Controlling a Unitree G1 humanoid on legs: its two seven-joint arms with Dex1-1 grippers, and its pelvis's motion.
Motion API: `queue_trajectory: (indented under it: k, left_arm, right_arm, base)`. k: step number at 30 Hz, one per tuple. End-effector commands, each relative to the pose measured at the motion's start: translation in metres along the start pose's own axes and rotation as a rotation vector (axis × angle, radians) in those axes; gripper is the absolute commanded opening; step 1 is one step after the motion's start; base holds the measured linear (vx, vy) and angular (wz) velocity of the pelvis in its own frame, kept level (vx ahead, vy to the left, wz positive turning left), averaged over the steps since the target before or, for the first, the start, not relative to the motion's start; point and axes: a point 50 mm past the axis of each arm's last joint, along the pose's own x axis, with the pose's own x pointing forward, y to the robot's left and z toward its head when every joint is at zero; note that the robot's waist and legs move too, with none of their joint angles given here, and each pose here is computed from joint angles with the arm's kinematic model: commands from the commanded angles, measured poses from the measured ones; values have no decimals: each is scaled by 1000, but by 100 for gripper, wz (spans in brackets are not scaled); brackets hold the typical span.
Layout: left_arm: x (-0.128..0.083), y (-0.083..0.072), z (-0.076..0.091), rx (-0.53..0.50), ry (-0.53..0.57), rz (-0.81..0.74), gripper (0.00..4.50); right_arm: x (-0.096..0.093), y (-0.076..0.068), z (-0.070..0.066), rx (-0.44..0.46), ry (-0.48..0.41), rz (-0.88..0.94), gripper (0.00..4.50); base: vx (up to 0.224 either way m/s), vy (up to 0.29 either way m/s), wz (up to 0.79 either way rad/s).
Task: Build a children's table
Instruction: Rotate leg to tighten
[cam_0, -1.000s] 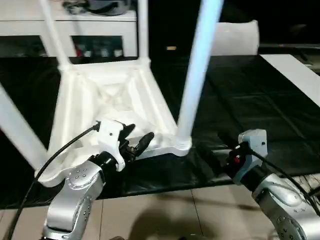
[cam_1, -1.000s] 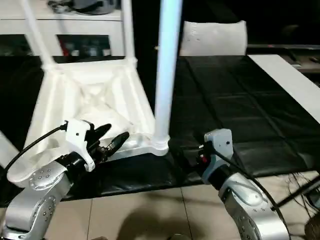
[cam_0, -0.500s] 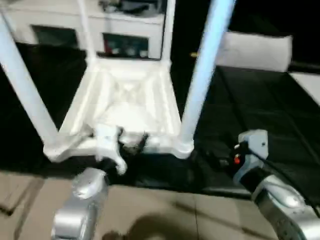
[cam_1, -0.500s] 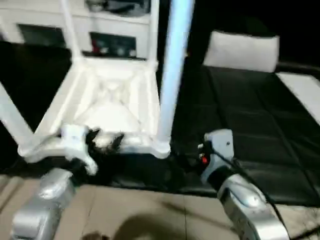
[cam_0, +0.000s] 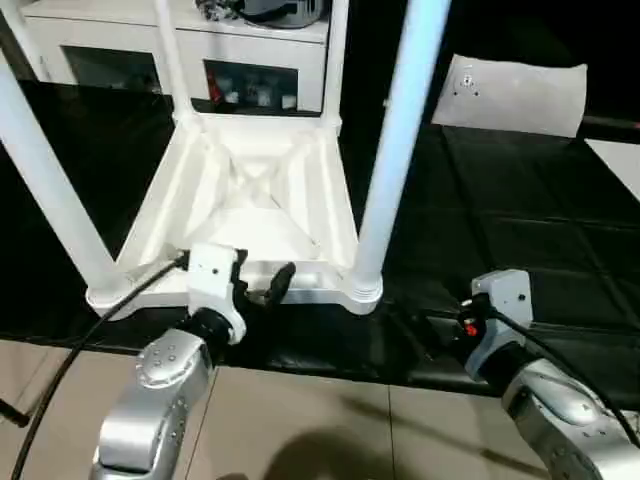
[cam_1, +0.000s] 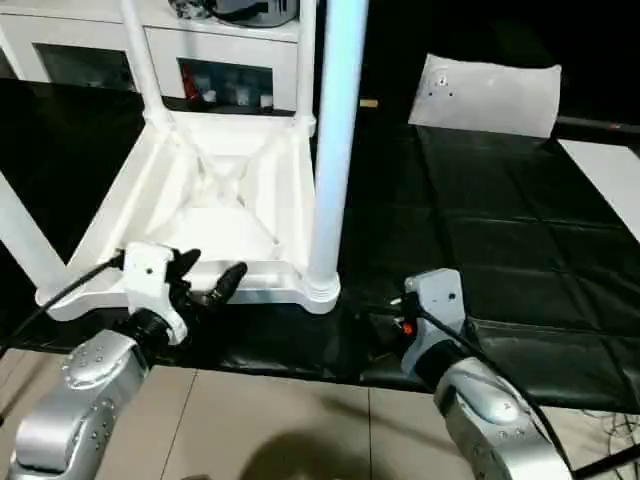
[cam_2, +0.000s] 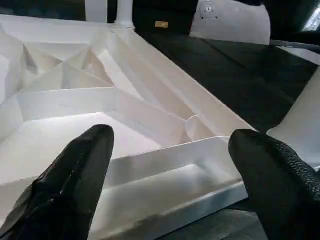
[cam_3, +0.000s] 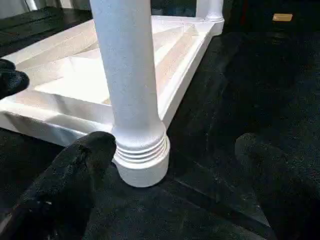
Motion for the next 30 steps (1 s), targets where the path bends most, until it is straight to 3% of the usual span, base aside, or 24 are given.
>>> queue_trajectory:
  k: [1,6,20,30]
  left_arm:
    - [-1,-2,4,0,-19,-22,413]
    - [-5,-5,4,3,-18,-34,413]
    - [-19,-4,-12,-9,4,-26,413]
    - [-22,-6,-21,-15,16,-19,413]
  right_arm:
    - [0,-3,-1,8,5,-20,450]
    - [0,-5,-2,29,9,-35,450]
    - [0,-5,-29,49,66,-14,450]
    - [-7,-3,-37,49,82,-15,450]
  base:
    - [24,53,-1]
    - [5,11,0]
    - [68,16,0]
    - [51,0,0]
